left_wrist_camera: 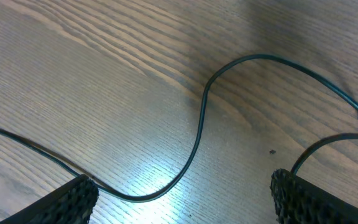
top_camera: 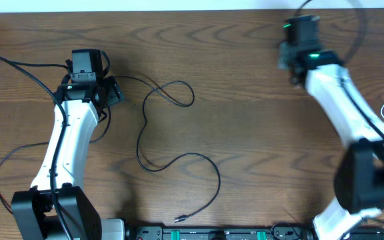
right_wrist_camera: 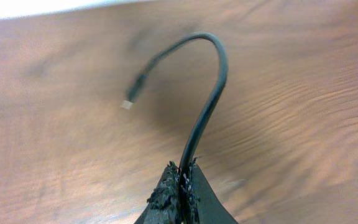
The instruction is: Untangle cables
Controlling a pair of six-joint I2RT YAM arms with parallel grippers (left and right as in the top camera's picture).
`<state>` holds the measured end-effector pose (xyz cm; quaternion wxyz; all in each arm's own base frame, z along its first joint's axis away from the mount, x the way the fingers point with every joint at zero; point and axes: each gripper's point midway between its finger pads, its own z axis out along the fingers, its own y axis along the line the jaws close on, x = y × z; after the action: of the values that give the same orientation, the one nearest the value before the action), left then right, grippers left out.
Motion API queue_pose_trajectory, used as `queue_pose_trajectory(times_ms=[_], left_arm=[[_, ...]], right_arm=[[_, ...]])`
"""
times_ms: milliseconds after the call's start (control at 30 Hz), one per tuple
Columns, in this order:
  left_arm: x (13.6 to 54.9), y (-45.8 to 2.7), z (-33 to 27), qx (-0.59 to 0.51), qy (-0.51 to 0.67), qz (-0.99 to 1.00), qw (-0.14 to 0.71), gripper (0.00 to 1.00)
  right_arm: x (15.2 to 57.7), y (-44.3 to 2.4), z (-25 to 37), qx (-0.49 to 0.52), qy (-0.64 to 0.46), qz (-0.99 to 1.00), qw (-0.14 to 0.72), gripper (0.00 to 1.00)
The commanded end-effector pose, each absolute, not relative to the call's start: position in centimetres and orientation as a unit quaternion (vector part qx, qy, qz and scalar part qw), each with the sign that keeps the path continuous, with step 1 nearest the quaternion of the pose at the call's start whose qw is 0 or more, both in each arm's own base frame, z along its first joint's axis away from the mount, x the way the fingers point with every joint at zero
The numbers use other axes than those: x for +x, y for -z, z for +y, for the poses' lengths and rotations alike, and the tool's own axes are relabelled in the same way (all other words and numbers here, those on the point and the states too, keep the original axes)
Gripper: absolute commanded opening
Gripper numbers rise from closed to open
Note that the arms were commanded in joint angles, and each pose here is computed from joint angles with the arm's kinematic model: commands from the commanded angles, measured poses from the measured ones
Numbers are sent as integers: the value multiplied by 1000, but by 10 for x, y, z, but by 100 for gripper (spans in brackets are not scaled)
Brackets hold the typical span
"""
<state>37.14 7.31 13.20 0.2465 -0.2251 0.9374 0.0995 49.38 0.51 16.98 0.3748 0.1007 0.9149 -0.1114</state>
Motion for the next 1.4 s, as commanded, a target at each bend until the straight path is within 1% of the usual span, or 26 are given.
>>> queue_pose_trajectory(times_ms=[0,100,400,567,733,1100,1233,1367], left_arm=[[372,-131,75,-229,-101,936,245,90],[372,-131,75,-229,-101,936,245,90],[372,-131,75,-229,-101,936,245,90],[372,-131,75,-229,-101,936,246,90],[372,-131,75,-229,-101,936,245,90],[372,-131,75,-229,-101,936,245,90],[372,-131,75,-229,-101,936,245,90],[372,-131,75,-229,-101,936,246,90]], right_arm=[[485,-202,-44,136,148,897,393,1],[474,-213,-84,173,164,888,393,1],[439,-215,-196,247,225,870,364,1],[420,-216,-240,284,231,859,358,1],[421,-224,-261,290,217,849,386,1],[447,-261,-277,287,231,801,473,1],[455,-251,-286,292,240,794,475,1],[467,-225,-294,296,245,797,466,1]])
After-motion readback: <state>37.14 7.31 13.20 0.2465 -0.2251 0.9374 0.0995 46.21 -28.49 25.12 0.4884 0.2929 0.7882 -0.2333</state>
